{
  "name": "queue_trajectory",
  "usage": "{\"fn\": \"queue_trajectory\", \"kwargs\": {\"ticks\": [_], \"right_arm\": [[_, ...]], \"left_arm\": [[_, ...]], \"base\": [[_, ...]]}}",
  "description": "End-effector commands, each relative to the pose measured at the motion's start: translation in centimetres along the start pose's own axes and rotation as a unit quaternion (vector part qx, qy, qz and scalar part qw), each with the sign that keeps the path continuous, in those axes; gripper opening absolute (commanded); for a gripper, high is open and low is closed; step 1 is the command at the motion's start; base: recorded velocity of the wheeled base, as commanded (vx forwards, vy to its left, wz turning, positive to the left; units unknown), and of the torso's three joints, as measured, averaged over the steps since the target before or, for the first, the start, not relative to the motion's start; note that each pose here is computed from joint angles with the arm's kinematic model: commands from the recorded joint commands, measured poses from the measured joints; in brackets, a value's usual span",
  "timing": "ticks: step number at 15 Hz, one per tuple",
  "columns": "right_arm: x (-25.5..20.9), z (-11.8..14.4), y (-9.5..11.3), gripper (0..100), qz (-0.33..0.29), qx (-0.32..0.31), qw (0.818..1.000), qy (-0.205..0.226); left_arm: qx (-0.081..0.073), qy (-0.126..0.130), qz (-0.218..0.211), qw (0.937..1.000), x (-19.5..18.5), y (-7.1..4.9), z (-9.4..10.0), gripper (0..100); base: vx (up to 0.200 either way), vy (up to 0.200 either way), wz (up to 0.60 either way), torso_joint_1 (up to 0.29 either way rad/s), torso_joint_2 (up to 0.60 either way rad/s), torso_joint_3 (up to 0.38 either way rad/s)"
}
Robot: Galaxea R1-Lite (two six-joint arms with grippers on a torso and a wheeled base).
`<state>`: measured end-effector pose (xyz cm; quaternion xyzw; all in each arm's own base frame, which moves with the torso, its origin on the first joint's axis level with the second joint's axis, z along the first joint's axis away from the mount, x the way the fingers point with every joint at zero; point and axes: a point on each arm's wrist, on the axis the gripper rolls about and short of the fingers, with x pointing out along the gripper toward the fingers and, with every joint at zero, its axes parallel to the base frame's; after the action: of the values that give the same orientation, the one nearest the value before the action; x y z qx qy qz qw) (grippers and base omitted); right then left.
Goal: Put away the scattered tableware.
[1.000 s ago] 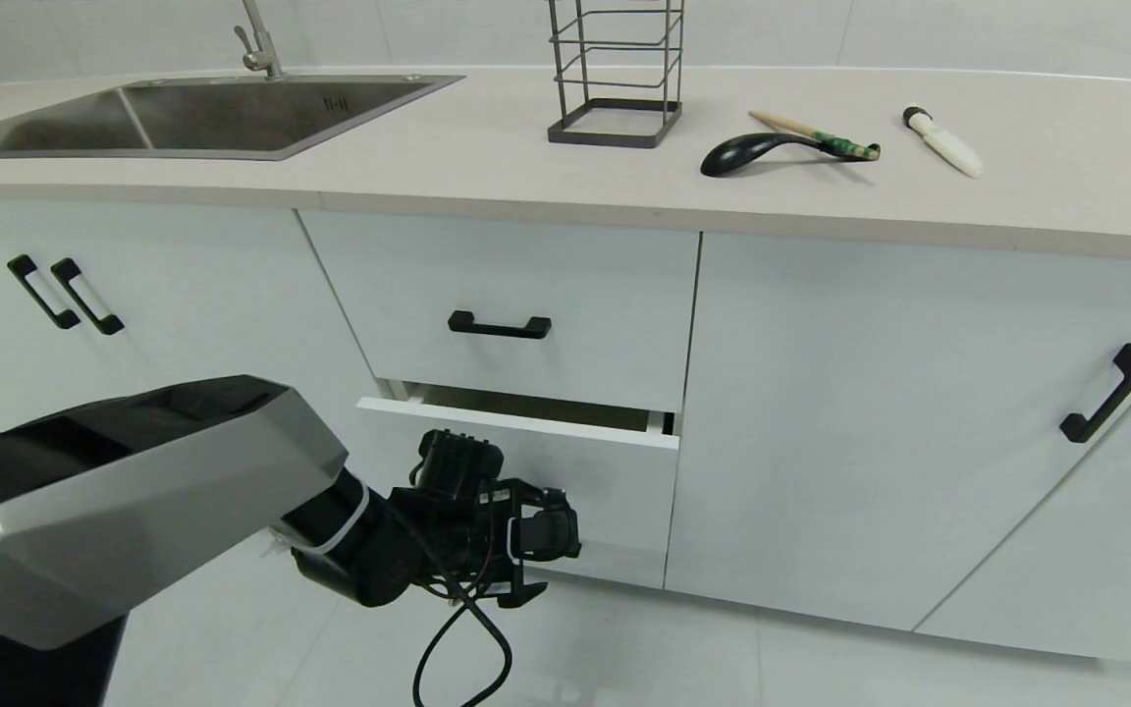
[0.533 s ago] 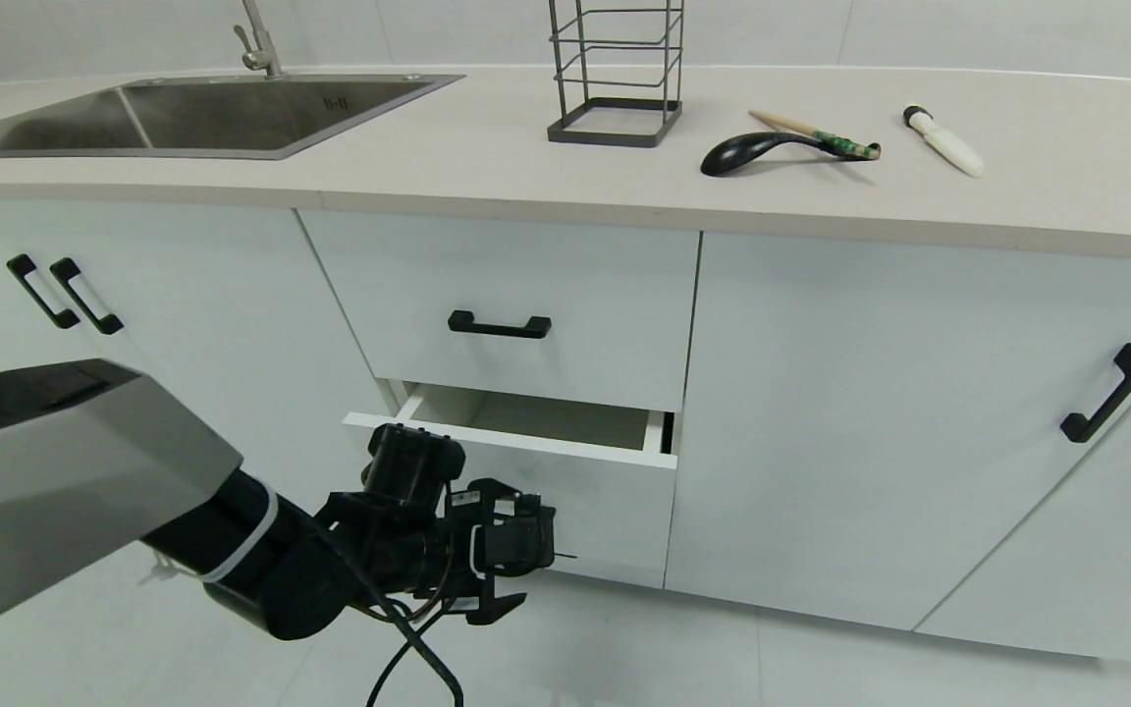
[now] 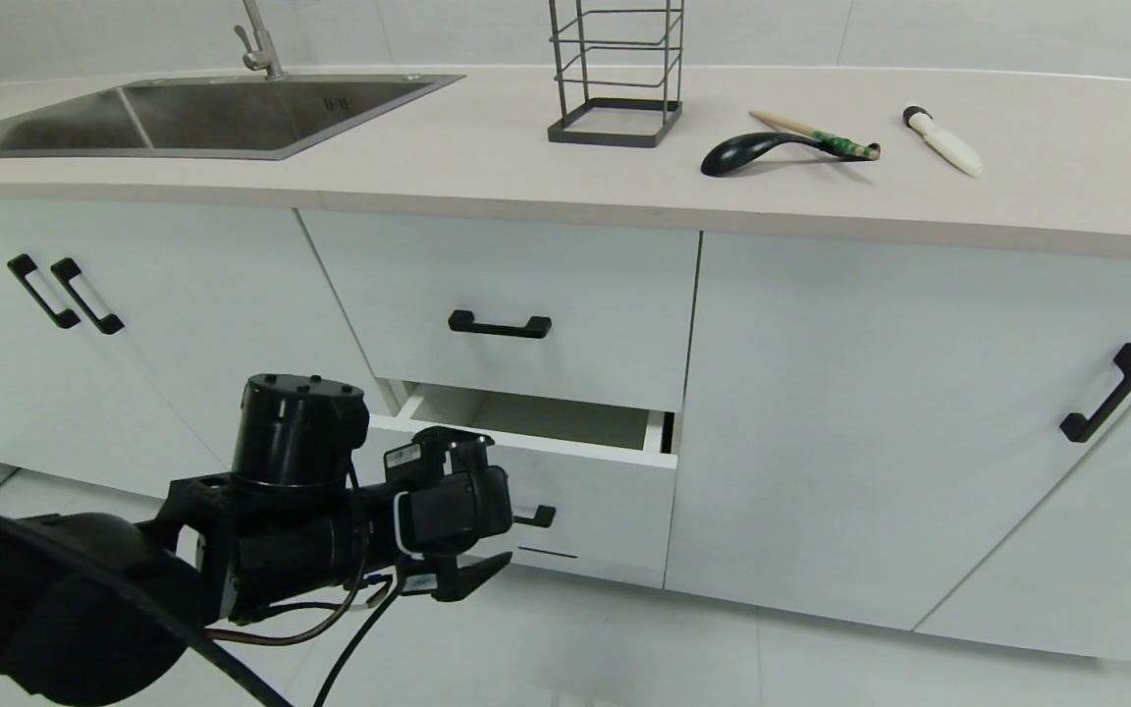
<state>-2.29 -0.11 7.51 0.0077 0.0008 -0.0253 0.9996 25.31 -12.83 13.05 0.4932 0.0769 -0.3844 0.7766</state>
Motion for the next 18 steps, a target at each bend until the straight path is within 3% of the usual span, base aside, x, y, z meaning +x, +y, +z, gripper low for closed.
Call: {"fn": "queue_trajectory", "kwargs": {"ticks": [1,5,11,18], "right_arm": [[0.0,0.0,0.0,0,0.000,0.000,1.000,0.001],[0.0,0.0,0.0,0,0.000,0.000,1.000,0.001],[0.0,0.0,0.0,0,0.000,0.000,1.000,0.001],[0.0,0.0,0.0,0,0.000,0.000,1.000,0.001]], "left_arm": [[0.003,-0.010,0.009,0.9999,0.2,0.9,0.8,100],[-0.001,0.001,-0.014,0.9999,4.1,2.1,0.8,100],[-0.004,0.011,-0.035,0.9993,9.0,2.0,-0.1,100],[-0.006,0.013,-0.035,0.9993,10.1,2.1,-0.3,100]], "base": [[0.000,0.000,0.00,0.000,0.00,0.000],[0.000,0.000,0.00,0.000,0.00,0.000],[0.000,0.000,0.00,0.000,0.00,0.000],[0.000,0.000,0.00,0.000,0.00,0.000]]}}
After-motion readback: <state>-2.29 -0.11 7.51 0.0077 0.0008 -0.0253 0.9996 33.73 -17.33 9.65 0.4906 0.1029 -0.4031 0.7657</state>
